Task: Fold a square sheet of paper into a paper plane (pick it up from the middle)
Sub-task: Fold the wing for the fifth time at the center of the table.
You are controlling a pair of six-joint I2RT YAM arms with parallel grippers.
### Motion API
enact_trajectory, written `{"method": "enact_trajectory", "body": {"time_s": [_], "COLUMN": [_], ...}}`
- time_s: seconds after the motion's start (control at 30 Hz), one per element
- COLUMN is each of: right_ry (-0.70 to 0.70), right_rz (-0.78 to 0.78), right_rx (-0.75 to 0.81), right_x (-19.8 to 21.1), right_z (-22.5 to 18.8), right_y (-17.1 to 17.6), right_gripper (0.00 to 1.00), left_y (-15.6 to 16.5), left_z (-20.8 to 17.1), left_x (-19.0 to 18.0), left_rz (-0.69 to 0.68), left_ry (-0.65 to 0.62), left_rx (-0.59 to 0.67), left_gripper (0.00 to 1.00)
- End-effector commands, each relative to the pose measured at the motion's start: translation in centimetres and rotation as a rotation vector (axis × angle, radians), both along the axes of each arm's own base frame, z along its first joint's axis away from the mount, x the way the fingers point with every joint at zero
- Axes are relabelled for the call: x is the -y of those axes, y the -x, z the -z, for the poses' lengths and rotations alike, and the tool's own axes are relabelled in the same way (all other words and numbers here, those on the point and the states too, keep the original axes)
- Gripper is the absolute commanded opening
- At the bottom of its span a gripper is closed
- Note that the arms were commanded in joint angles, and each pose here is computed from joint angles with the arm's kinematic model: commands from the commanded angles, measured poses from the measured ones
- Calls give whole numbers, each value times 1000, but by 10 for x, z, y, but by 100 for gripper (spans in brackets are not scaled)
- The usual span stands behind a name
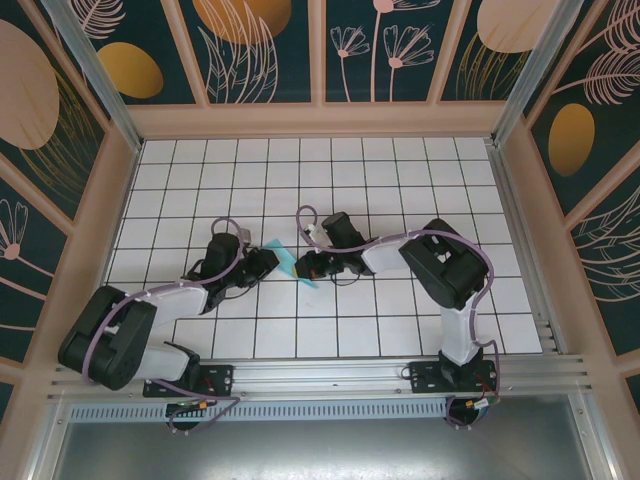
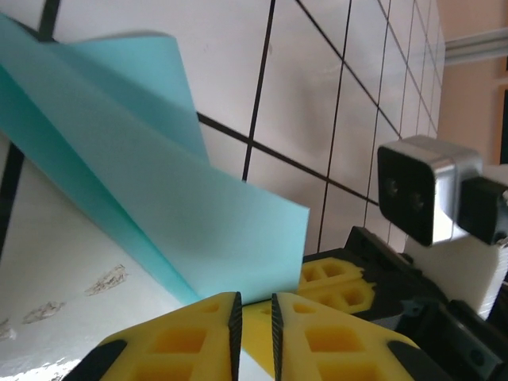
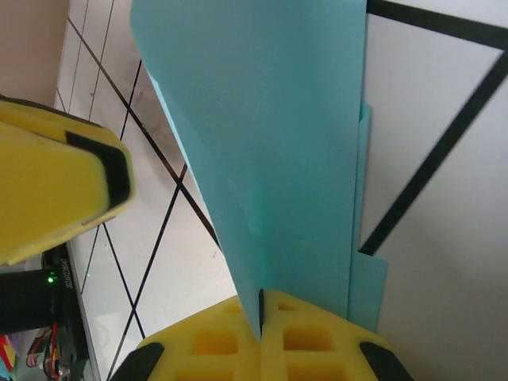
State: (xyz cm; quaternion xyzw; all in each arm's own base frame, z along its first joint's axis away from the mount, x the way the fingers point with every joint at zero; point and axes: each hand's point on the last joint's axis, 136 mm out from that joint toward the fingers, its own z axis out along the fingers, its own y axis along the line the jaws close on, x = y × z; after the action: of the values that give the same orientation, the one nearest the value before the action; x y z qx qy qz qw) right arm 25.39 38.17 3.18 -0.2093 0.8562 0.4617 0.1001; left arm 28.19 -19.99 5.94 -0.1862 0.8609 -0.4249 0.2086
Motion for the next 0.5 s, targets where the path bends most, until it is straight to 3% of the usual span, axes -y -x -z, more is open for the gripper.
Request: {"method": "enact_trajectory", "body": {"time_s": [0.0, 0.47], "right_ry": [-47, -22], "right_rz": [10, 13], "right_rx": [-45, -86], "right_x": [-1, 3], "right_z": [-2, 9], "right_y": [1, 3], "right_gripper": [0, 0], "left_y": [-8, -15], "left_z": [-9, 15], "left_x": [13, 22], "left_rz": [41, 66], "left_ry": [22, -17], "left_rx": [66, 29], "left_gripper": [18, 10]}}
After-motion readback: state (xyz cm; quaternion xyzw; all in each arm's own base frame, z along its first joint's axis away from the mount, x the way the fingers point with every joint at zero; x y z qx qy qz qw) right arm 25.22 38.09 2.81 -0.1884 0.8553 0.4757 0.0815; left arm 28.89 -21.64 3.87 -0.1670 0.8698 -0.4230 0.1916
